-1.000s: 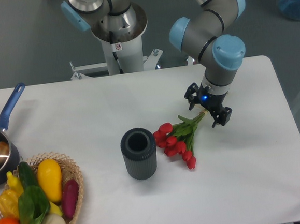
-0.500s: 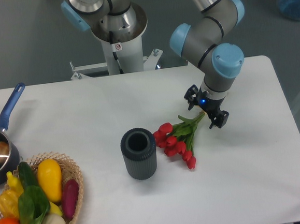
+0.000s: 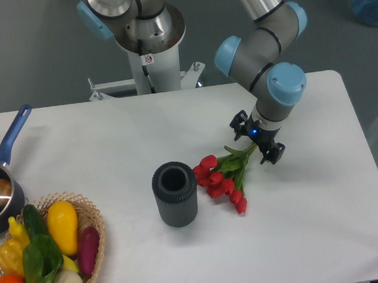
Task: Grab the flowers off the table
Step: 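Lower the gripper onto the stems just below the blooms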
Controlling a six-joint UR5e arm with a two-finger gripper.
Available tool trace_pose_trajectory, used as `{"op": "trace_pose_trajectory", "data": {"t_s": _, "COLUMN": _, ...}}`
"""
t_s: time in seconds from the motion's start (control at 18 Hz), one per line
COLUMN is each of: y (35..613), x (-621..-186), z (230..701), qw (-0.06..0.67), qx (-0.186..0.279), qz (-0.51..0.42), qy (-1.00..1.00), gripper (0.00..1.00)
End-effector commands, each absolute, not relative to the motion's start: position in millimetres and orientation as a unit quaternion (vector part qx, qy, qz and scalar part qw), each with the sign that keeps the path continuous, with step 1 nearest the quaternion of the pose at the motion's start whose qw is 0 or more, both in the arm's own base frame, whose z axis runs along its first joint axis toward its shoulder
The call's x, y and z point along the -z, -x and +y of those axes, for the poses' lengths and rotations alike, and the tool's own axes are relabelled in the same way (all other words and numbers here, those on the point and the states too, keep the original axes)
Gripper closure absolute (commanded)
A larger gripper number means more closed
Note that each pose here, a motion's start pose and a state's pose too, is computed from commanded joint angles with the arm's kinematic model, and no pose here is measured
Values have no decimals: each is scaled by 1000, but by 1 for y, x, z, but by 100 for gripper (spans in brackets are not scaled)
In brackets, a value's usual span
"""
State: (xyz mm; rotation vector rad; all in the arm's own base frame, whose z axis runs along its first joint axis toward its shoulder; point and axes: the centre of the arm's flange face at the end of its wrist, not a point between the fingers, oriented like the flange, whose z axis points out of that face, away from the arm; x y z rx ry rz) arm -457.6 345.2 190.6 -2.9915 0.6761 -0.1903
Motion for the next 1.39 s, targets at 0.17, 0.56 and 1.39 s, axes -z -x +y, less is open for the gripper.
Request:
{"op": "trace_pose_trajectory", "data": {"t_s": 0.17, "y": 457, "x": -188, "z": 346, "qw": 34, "qx": 63, "qz": 220, "qy": 973, "gripper": 0}}
{"op": "trace_pose_trajectory", "data": {"t_s": 0.56, "y": 461, "x": -184, "z": 346, "qw": 34, "qx": 62, "qz": 219, "qy": 973, "gripper": 16}}
{"op": "trace_pose_trajectory", "data": {"t_s": 1.39, "y": 461, "x": -187, "z": 347, "qw": 32, "qx": 59, "qz": 220, "qy": 973, "gripper": 65}}
